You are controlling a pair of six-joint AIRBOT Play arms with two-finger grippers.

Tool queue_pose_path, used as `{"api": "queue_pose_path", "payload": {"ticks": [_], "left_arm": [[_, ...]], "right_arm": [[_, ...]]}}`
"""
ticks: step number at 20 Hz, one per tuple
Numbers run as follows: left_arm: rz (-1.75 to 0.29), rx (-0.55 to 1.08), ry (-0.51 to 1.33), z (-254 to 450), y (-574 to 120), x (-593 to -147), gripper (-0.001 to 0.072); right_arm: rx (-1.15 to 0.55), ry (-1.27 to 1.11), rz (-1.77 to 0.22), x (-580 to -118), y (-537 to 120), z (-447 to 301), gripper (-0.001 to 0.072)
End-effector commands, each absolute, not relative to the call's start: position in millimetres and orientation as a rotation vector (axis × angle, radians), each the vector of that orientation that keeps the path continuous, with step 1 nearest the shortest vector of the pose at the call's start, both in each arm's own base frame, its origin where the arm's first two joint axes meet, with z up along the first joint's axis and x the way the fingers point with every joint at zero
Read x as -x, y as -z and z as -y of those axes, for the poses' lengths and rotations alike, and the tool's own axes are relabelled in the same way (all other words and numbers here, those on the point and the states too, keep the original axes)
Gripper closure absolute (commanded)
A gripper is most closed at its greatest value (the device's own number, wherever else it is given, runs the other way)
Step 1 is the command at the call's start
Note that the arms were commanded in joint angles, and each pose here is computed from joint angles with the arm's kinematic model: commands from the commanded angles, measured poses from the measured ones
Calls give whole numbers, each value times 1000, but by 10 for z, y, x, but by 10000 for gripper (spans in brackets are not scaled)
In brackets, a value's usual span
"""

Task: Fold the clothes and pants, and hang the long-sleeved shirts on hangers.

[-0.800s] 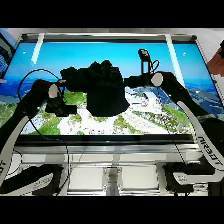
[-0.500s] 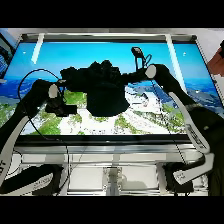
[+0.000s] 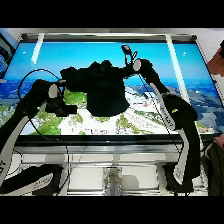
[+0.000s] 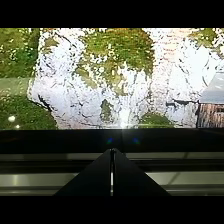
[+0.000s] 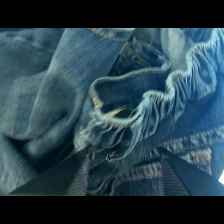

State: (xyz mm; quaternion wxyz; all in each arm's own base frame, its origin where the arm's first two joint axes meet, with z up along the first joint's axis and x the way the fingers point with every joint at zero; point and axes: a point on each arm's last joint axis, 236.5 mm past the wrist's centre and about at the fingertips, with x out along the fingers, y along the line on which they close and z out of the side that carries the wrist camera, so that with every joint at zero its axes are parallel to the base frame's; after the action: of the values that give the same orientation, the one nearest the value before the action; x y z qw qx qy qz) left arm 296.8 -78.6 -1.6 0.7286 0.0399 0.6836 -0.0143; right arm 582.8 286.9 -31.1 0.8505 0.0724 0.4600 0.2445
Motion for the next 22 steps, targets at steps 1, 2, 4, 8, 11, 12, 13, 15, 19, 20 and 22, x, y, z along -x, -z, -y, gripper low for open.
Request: {"api": "queue_pose_path", "payload": {"ticks": [1,2,4,8,11,12,13,15,19,20,22], "left_arm": [[-1506,-89,31,785,16,-2968,674],[-1506,-89,32,787,16,-2968,674],[-1506,-89,32,787,16,-2968,674],[-1506,-89,32,787,16,-2968,674],[-1506,-89,32,785,16,-2968,674],[-1506,-89,32,786,16,-2967,675],[-1506,-89,32,786,16,-2967,674],[-1506,-89,32,787,16,-2968,674],[-1506,-89,32,787,16,-2968,674],[-1506,-89,32,786,16,-2967,675],[-1506,-89,32,787,16,-2968,674]], "right_arm": [[-155,-529,-965,-5887,455,-2958,194],[-151,-541,-957,-5884,437,-2989,194],[-158,-579,-953,-5820,405,-3139,194],[-129,-622,-956,-5660,387,-3414,193],[-143,-563,-913,-5788,392,-3400,223],[-166,-538,-912,-5835,441,-3368,261],[-187,-516,-922,-5866,526,-3334,279],[-192,-493,-934,-5915,684,-3256,465],[-194,-465,-894,-6051,294,-2918,665],[-175,-457,-892,-6032,15,-2705,665],[-29,-458,-893,-5851,-599,-2166,665]]}}
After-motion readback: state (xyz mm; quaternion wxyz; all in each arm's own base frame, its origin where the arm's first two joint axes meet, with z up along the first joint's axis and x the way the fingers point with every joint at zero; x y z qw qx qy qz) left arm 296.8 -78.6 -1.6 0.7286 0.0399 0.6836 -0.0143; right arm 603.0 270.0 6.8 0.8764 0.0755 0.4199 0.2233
